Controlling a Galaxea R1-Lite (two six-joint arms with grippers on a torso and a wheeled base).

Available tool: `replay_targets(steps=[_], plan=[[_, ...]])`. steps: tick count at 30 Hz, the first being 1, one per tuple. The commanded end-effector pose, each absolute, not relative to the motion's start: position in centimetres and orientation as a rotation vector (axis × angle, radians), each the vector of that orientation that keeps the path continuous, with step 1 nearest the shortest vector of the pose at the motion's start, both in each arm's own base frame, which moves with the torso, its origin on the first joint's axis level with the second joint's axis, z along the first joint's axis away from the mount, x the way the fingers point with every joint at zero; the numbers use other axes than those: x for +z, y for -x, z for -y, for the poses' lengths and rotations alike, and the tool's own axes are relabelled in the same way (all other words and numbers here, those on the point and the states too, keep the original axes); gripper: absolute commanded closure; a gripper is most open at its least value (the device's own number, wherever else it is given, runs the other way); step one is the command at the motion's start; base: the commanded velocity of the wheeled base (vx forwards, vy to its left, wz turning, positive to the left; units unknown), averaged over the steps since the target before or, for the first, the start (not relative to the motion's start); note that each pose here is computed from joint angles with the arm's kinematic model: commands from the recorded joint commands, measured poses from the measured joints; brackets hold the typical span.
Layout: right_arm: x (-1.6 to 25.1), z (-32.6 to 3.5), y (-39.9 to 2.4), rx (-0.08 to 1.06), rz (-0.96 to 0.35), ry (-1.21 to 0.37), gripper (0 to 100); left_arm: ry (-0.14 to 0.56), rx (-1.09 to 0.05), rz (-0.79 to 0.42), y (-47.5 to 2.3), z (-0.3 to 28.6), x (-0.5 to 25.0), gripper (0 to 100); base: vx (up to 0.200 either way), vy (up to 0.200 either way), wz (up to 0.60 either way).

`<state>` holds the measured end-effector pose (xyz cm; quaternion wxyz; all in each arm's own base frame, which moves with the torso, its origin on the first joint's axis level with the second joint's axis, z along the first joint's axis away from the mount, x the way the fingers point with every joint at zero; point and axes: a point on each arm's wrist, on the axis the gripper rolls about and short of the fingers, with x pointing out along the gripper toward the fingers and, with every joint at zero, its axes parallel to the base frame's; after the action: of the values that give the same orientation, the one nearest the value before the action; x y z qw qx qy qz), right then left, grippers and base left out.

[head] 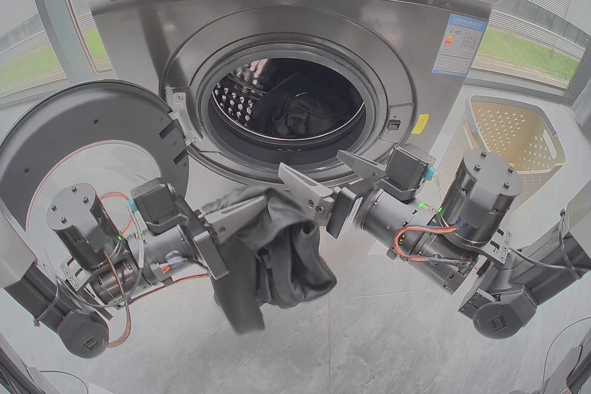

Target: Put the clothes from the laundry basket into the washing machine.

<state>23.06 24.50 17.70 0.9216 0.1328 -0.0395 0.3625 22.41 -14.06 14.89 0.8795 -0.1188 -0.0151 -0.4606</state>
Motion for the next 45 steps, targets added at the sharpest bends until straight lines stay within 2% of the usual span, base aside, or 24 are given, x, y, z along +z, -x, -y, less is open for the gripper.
replay_targets(steps=[1,6,22,28,33,39,45], plan=[[17.1,-23.5,-23.6,0.711,0.066,-0.26,0,0.278,-0.905,0.091,-23.4,13.6,16.3,100,0.0,0.0,0.0],[16.3,-22.3,-24.2,0.669,0.047,-0.222,0,0.321,-0.864,0.127,-23.9,13.5,17.3,100,0.0,0.0,0.0],[14.6,-22.3,-24.4,0.659,-0.008,-0.191,0,0.333,-0.838,0.166,-24.4,13.3,18.1,100,0.0,0.0,0.0],[13.8,-22.3,-24.4,0.657,-0.031,-0.182,0,0.371,-0.812,0.189,-24.8,13.4,18.8,100,0.0,0.0,0.0],[13.1,-22.8,-24.6,0.662,-0.05,-0.175,0,0.375,-0.812,0.191,-24.8,13.4,18.8,100,0.0,0.0,0.0],[13.5,-23.2,-25.0,0.59,-0.026,-0.213,0,0.375,-0.811,0.189,-24.8,13.4,18.8,100,0.0,0.0,0.0],[14.0,-23.1,-25.6,0.568,-0.012,-0.245,0,0.376,-0.815,0.19,-24.8,13.4,18.8,100,0.0,0.0,0.0]])
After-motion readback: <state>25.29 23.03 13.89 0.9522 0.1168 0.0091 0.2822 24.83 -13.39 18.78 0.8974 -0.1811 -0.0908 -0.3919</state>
